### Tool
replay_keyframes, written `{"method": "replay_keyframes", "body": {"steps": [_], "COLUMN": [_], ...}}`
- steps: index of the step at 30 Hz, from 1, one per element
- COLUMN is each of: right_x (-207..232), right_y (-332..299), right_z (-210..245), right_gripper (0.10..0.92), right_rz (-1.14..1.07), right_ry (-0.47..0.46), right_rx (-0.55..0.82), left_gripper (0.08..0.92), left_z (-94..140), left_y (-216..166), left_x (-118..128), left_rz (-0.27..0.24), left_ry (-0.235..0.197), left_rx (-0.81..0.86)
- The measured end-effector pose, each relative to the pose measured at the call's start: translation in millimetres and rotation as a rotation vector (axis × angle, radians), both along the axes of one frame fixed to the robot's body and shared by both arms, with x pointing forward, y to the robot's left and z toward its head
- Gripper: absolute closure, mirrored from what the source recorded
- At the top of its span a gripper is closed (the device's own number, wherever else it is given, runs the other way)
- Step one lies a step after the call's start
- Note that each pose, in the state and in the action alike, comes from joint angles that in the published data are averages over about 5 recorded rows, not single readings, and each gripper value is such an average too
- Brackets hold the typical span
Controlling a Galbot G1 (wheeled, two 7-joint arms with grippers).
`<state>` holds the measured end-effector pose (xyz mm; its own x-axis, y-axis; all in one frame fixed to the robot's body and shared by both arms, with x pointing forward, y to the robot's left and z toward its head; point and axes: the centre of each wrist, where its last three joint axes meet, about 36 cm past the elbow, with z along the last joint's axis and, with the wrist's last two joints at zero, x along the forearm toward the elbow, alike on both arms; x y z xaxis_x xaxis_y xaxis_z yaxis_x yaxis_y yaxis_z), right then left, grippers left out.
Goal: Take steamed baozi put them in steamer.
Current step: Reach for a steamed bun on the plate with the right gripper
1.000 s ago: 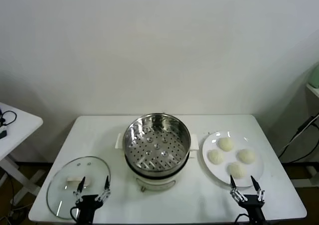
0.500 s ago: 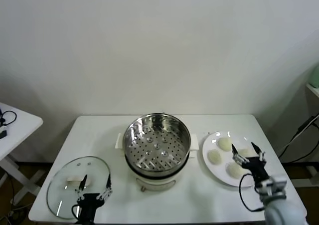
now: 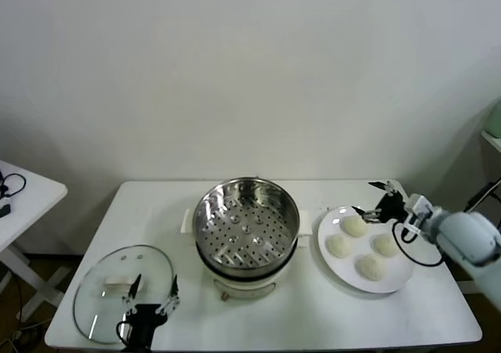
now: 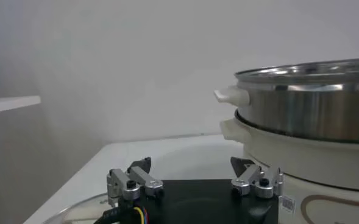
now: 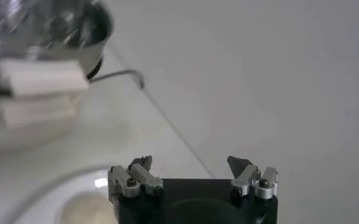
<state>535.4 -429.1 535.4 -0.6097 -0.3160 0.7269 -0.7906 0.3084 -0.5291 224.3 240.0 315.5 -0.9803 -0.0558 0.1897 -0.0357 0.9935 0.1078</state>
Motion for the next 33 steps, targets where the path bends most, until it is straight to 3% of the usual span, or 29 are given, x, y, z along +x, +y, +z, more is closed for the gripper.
{"method": "replay_keyframes", "body": {"steps": [7, 14, 33], "right_x": [57.5, 106.9, 181.1], "right_y": [-9.3, 1.7, 52.5], "right_z": [20.6, 17.6, -28.4], "right_gripper": [0.2, 0.2, 0.2], "right_rz": [0.157, 0.223, 0.307], "right_ry": [0.183, 0.353, 0.509], "right_rx": [-0.185, -0.282, -0.396], "left_gripper": [0.177, 0.177, 0.177], "left_z": [-5.0, -9.6, -17.8], "left_y": [-1.0, 1.3, 7.2], "left_x": [2.4, 6.2, 13.2], "left_rz": [-0.01, -0.01, 0.007], "left_ry": [0.005, 0.009, 0.019], "left_rx": [0.007, 0.013, 0.019]}}
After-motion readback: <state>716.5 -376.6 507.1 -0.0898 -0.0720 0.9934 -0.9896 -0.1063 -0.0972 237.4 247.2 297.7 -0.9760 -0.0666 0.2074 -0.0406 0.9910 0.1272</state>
